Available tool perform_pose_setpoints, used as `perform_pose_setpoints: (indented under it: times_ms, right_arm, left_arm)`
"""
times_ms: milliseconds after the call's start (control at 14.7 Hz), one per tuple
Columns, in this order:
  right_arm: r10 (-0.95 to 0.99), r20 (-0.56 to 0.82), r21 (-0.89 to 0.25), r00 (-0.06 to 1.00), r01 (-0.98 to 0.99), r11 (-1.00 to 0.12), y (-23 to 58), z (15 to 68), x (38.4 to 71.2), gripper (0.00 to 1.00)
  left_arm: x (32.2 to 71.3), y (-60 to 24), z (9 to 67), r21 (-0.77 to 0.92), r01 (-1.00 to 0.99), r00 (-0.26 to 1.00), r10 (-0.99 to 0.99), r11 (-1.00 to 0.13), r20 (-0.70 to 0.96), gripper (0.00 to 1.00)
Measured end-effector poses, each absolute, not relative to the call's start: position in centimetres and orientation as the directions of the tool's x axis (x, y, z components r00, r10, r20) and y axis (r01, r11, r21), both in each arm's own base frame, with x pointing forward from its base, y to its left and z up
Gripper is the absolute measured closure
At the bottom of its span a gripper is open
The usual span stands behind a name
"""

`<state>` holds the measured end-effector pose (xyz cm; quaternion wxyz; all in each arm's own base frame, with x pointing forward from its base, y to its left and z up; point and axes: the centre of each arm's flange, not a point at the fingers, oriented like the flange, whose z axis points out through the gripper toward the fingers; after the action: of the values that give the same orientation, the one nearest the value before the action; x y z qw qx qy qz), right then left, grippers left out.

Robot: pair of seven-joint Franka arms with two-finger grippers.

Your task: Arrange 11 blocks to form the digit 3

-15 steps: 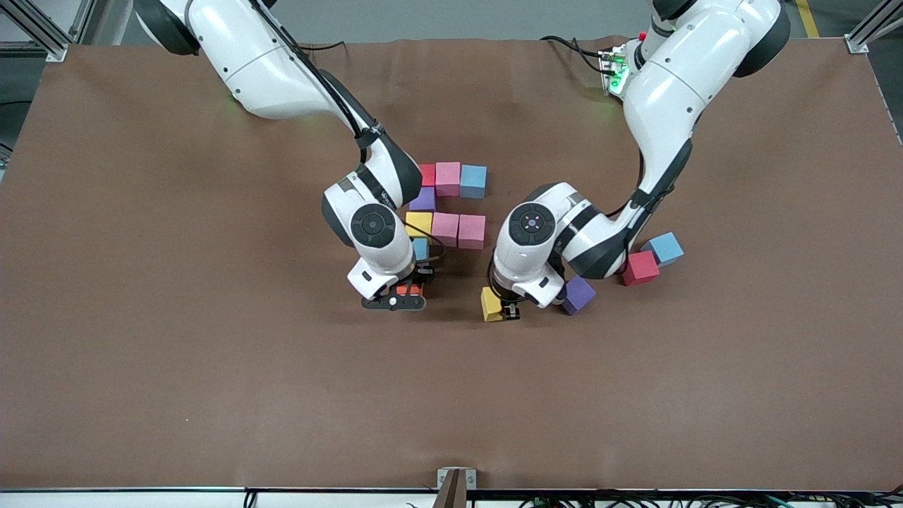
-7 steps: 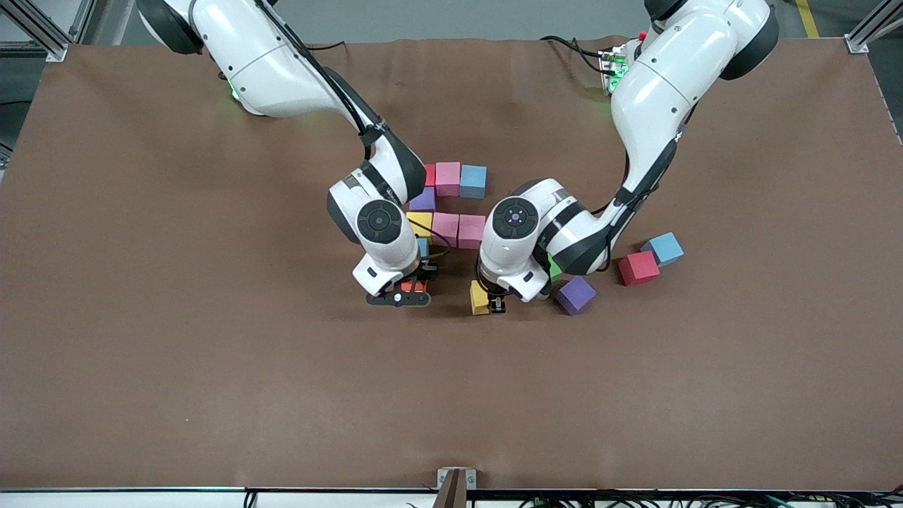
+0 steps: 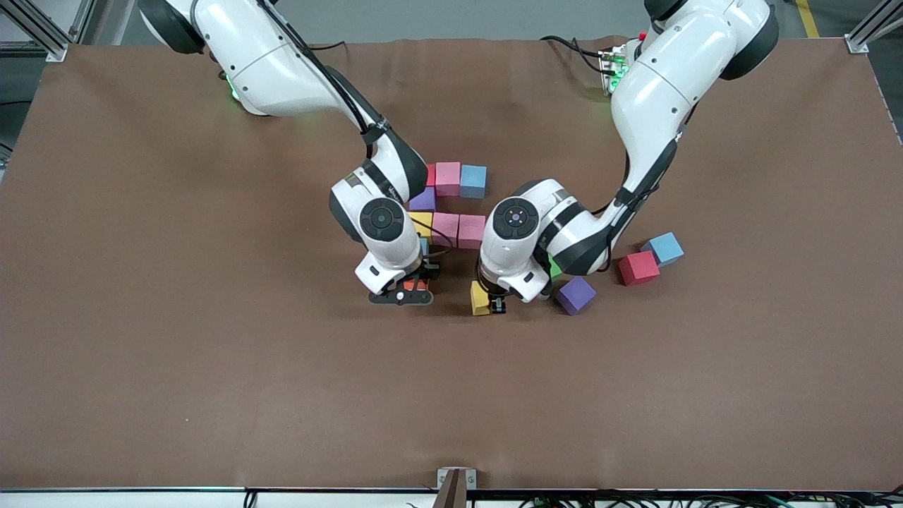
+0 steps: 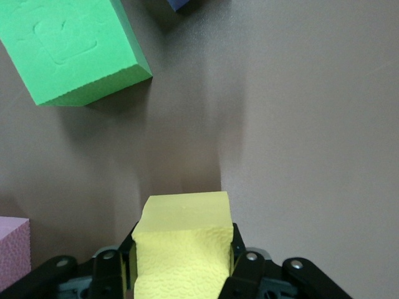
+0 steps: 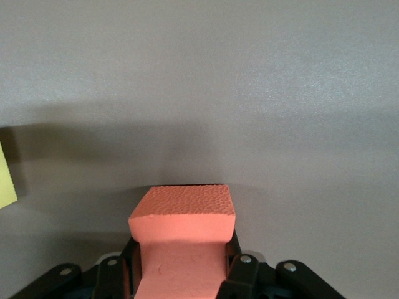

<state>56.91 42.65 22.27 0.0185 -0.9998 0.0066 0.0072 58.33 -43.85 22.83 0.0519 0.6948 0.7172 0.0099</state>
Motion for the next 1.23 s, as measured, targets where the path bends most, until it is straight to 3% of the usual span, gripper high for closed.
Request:
perform_pose_setpoints:
  times_ms: [1226]
  right_arm:
    - [-0.011,-0.012,-0.039,1.0,-0.011,-0.999,42.73,21.99,56.7,0.47]
  left_arm:
    - [58.46,-44.13,22.95,0.091,0.995,-0.028,0.997,0.034,-0.065,0.44]
